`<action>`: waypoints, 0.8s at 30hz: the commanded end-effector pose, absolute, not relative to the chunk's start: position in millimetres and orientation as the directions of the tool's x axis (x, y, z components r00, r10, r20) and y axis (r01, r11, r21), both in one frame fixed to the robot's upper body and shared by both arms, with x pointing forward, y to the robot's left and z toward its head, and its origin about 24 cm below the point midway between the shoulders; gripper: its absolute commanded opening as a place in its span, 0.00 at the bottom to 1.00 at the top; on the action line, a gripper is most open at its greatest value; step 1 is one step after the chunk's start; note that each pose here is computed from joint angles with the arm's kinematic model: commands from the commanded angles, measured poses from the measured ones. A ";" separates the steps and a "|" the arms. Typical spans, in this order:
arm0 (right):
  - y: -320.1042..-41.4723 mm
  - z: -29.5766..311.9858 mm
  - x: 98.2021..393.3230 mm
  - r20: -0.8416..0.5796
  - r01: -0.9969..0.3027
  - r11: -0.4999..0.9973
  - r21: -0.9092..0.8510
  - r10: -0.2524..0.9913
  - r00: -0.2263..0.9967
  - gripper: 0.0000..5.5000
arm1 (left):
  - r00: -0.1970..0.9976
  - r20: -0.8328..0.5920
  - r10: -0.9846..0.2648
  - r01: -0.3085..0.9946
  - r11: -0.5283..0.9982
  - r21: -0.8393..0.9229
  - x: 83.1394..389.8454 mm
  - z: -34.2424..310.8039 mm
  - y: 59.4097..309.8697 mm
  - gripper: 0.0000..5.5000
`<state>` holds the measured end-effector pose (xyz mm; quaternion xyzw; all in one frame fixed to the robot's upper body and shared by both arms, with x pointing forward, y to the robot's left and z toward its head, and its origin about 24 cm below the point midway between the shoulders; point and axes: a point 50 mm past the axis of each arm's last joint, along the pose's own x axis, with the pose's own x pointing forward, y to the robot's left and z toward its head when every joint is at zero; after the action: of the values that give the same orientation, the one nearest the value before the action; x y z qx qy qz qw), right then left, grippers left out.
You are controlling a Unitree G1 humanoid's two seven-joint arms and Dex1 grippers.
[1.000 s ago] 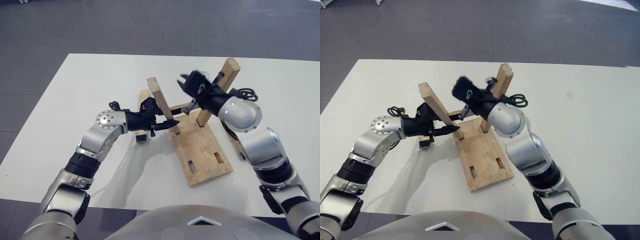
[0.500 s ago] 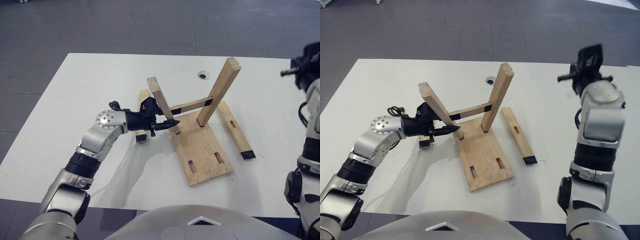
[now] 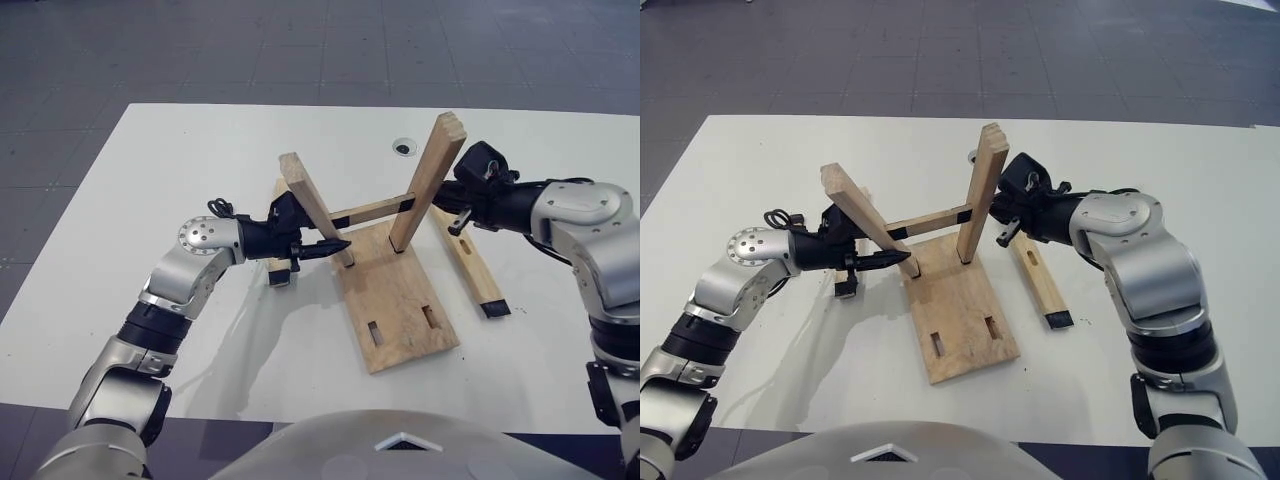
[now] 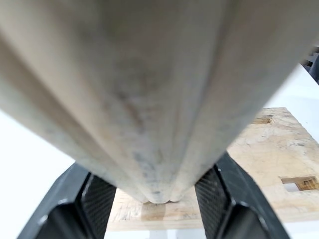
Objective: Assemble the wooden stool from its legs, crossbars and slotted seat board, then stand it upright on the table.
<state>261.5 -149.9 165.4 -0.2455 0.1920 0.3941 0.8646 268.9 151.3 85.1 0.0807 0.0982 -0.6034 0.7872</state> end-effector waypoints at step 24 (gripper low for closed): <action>-143.8 131.6 215.4 -0.424 -0.966 0.052 0.253 0.903 -0.062 0.12 | 0.053 -0.515 -0.856 0.984 0.132 -0.119 243.0 18.7 148.4 0.37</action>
<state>210.1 -154.2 156.7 -0.1271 0.2299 0.6879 0.6766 276.9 146.1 82.3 0.0890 0.0935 -0.6435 0.7545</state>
